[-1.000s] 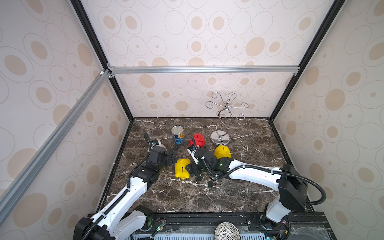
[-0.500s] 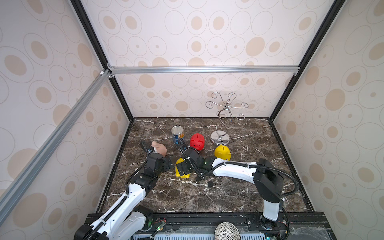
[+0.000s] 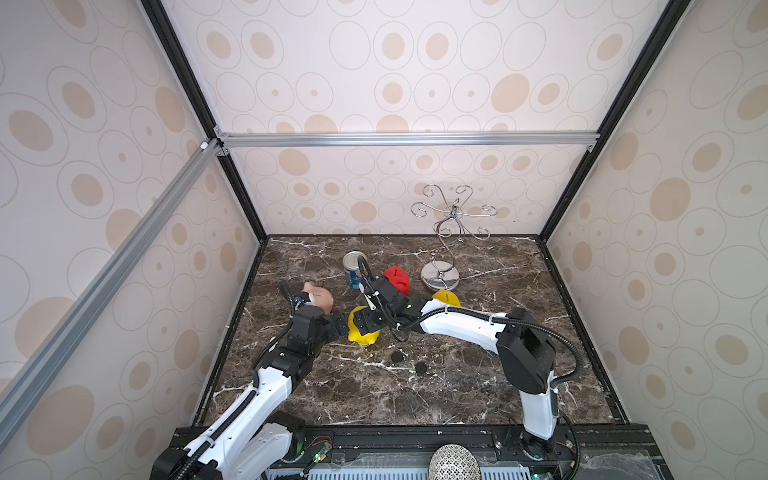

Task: Open piggy banks
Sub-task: Adjust the piggy bank at the center of the board.

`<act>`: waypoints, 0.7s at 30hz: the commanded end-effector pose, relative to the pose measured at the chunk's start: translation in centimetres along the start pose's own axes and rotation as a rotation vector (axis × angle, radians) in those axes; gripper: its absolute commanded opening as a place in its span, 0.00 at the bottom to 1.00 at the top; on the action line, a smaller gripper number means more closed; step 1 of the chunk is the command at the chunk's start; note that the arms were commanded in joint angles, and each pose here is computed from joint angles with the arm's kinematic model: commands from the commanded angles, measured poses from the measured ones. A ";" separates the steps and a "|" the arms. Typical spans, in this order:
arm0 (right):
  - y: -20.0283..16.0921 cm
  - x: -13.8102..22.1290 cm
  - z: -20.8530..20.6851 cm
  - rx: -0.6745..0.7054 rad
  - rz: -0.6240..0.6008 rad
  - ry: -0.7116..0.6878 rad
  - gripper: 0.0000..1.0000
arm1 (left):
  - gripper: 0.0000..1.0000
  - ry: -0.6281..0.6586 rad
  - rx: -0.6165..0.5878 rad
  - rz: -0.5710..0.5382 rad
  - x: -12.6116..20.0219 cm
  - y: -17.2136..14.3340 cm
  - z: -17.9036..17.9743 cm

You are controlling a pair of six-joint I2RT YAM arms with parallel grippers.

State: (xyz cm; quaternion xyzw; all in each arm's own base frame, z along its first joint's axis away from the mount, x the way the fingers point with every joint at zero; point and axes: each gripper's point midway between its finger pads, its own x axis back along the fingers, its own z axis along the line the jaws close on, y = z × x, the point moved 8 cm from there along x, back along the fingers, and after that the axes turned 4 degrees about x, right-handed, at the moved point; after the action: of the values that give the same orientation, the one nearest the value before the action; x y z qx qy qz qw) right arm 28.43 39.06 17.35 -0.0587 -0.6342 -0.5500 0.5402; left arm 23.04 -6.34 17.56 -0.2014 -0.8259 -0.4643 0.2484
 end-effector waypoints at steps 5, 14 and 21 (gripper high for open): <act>-0.9 5.5 0.8 0.230 -0.076 0.043 0.87 | 0.98 -0.056 0.058 -0.024 -0.2 0.4 -0.5; -1.7 5.9 -3.4 0.175 -0.038 -0.190 0.75 | 0.95 -0.207 0.020 0.027 -3.2 1.3 -3.6; -0.6 4.6 -5.0 0.034 -0.073 -0.130 0.69 | 0.98 -0.361 0.014 0.060 -5.0 1.0 -5.3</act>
State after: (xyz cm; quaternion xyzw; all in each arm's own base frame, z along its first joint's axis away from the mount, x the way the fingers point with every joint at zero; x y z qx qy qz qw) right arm 28.96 32.06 20.50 -0.0533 -0.6947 -0.5388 0.4736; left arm 27.34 -9.91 15.28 -0.2918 -0.8408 -0.4168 0.1850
